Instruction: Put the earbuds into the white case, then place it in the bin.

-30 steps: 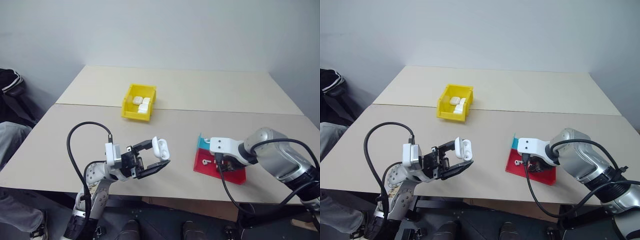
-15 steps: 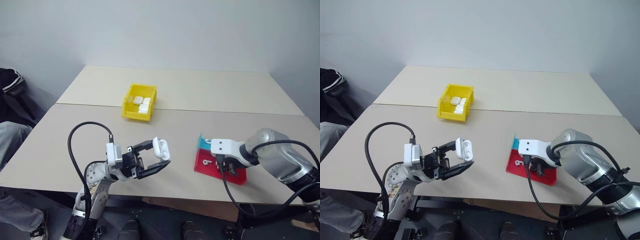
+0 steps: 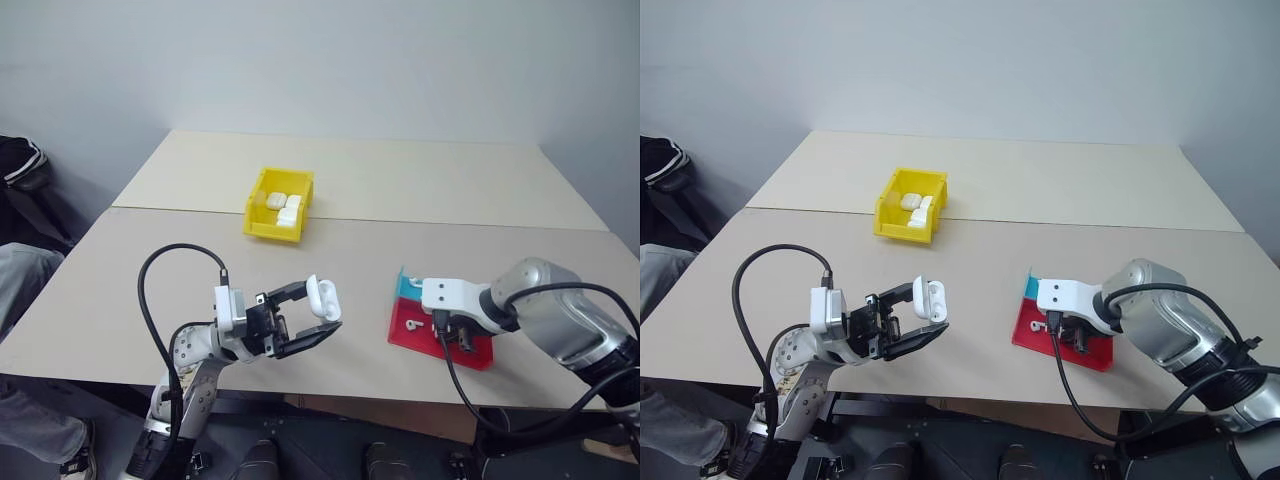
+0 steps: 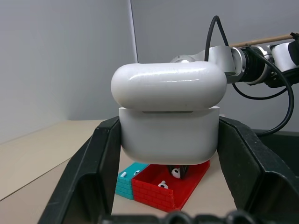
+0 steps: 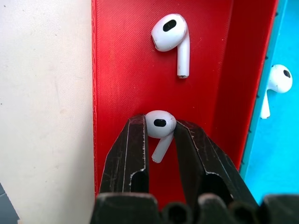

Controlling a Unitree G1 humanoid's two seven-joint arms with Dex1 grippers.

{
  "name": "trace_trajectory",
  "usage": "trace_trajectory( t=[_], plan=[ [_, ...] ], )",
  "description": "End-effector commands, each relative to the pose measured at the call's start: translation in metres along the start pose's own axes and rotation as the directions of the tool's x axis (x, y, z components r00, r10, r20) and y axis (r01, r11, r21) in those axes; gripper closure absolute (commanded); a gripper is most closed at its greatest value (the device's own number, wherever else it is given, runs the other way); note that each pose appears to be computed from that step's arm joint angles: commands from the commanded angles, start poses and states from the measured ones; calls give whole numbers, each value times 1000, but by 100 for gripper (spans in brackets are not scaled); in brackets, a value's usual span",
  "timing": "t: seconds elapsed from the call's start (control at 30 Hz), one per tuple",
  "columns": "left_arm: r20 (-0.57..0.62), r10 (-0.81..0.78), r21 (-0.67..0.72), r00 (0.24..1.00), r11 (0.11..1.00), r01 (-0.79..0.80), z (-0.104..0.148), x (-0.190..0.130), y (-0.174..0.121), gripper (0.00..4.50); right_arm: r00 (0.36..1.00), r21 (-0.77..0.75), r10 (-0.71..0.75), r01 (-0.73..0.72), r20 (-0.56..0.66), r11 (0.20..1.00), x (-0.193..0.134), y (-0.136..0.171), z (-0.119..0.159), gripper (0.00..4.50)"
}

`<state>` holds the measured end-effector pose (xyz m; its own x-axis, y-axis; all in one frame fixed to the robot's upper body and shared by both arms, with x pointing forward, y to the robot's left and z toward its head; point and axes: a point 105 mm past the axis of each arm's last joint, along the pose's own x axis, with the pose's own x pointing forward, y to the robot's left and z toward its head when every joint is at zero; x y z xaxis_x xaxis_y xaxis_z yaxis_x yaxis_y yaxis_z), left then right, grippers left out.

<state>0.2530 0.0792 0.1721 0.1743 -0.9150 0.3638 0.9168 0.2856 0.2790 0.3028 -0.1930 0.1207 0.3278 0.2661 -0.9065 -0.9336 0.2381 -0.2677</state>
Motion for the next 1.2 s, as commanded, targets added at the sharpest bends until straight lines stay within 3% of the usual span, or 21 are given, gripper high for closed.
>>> trace_trajectory(
  t=[0.03, 0.13, 0.2, 0.33, 0.4, 0.5, 0.57, 0.67, 0.97, 1.2],
  plan=[
    [29, -25, 34, 999, 999, 24, 11, 6, -1, 173, 998, 0, -30, 30, 53, 1000, -15, -1, 8, 384],
    [47, -29, 36, 998, 999, 27, 16, 10, 1, 173, 993, 7, -56, 55, 108, 998, -34, -1, 14, 384],
    [74, -36, 35, 997, 999, 33, 23, 13, 5, 173, 974, 25, -87, 84, 209, 996, -59, -2, 25, 384],
    [128, -72, 28, 989, 997, 69, 40, 20, 7, 173, 855, 33, -170, 177, 489, 984, -114, -5, 53, 384],
    [156, -84, 27, 984, 996, 81, 49, 24, 8, 173, 732, 42, -169, 188, 660, 981, -141, -2, 70, 384],
    [194, -118, 24, 974, 993, 115, 57, 32, 6, 173, 480, 28, -137, 228, 867, 973, -176, 6, 93, 384],
    [207, -146, 19, 967, 989, 146, 59, 35, 5, 173, 334, 15, -98, 243, 937, 970, -189, 13, 102, 384],
    [212, -185, 13, 960, 982, 186, 58, 39, 3, 173, 182, -47, 3, 238, 983, 970, -196, 27, 114, 384],
    [231, -227, 4, 946, 973, 232, 59, 46, 2, 173, 11, -123, 124, 249, 992, 961, -188, 44, 138, 384],
    [203, -247, -26, 948, 966, 257, 55, 48, -1, 173, -34, -178, 192, 243, 981, 954, -179, 51, 149, 384]
  ],
)
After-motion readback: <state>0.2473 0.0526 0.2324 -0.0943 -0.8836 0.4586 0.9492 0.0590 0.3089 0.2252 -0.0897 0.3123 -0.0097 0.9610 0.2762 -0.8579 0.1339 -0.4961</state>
